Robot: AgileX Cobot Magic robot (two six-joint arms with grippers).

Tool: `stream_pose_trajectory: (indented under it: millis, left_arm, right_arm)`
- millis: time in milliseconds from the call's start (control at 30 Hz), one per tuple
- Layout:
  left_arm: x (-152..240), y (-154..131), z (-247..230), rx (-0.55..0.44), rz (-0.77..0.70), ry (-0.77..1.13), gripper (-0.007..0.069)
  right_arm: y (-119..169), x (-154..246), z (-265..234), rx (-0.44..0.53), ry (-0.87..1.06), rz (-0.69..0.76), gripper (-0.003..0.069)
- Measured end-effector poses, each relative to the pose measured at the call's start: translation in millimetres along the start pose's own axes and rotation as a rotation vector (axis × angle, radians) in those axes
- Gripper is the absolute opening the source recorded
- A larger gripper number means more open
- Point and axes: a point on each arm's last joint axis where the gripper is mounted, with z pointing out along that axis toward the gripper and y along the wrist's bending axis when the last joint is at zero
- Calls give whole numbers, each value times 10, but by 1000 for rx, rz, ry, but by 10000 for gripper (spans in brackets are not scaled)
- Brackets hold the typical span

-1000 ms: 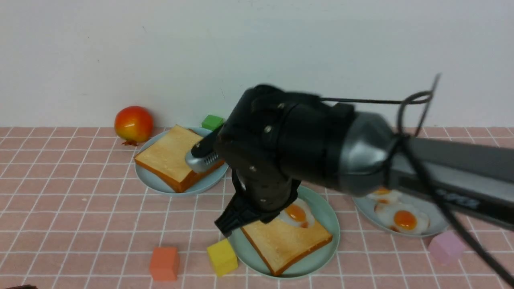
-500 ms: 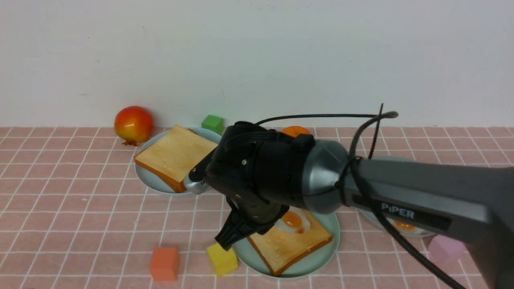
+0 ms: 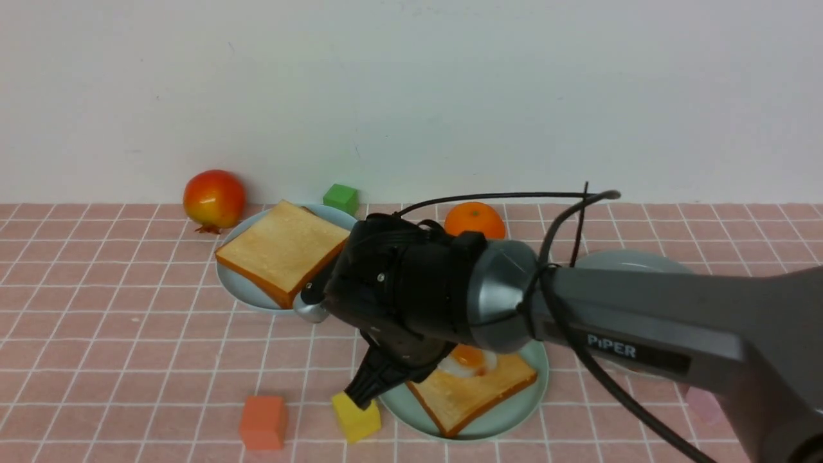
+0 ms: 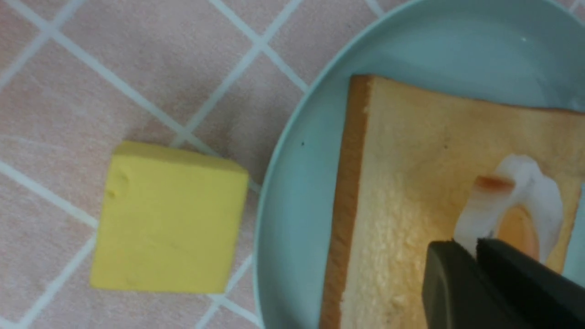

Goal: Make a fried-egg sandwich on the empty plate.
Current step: Use the right arm to place the fried egg on the slice of bread in the middle

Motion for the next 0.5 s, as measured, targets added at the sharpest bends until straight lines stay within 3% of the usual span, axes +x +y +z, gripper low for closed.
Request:
stream_pose_trajectory:
  millis: [267,500]
  left_arm:
    - [1,-1,0,1,-2,1,12]
    - [2,-4,0,4,-5,2,12]
  right_arm:
    - [-128,24,-279,14,-18,24,75]
    - [-80,28,-153,18,9,23,75]
